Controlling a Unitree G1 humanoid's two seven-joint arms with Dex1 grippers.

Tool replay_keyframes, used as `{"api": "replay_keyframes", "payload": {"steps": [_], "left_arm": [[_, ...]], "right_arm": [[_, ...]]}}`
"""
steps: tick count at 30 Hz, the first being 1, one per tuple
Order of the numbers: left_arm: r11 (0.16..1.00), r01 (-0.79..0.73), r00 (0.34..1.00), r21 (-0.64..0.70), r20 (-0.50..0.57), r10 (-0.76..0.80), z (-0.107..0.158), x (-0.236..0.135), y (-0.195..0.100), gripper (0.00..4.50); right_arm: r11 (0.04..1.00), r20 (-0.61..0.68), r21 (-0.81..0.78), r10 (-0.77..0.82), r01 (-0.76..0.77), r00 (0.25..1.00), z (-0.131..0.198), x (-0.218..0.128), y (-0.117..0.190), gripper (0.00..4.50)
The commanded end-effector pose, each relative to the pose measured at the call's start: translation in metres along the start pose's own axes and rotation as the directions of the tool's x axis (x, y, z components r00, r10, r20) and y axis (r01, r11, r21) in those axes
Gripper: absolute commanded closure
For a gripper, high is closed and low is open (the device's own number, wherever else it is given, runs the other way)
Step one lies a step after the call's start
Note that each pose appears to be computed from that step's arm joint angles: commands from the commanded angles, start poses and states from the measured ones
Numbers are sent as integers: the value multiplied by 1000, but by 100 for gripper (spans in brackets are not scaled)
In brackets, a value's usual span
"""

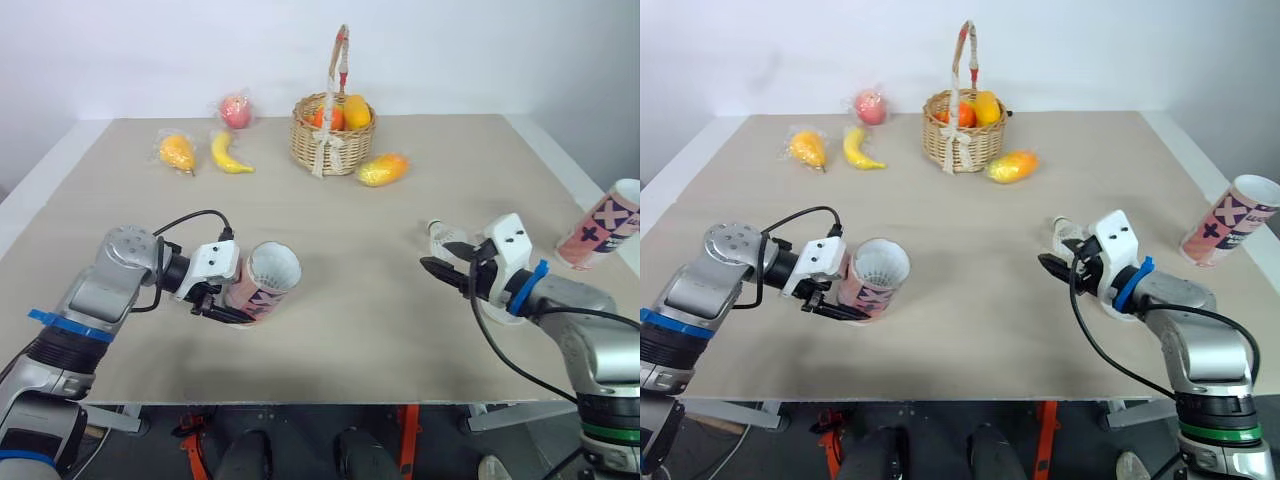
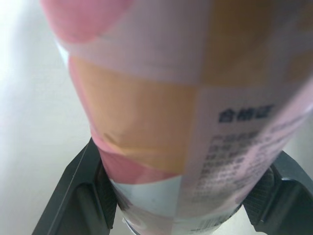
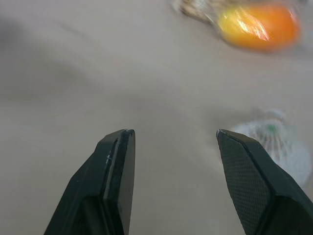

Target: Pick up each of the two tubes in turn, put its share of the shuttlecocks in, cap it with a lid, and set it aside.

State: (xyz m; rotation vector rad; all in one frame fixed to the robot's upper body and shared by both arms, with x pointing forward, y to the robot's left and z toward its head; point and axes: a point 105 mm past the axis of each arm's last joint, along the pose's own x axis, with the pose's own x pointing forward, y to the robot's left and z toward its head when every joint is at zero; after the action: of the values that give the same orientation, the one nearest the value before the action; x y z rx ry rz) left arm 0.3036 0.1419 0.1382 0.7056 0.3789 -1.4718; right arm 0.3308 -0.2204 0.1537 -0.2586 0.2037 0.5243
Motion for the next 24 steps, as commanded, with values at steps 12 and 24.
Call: {"api": "replay_keyframes", "payload": {"steps": [12, 24], "left_arm": [[998, 66, 998, -20, -13, -66, -4, 11, -8, 160], [998, 57, 998, -21, -14, -57, -5, 10, -9, 160]], "right_arm": [[958, -47, -34, -287, 285, 957, -7, 51, -51, 162], [943, -25, -90, -325, 321, 946, 8, 42, -59, 439]]}}
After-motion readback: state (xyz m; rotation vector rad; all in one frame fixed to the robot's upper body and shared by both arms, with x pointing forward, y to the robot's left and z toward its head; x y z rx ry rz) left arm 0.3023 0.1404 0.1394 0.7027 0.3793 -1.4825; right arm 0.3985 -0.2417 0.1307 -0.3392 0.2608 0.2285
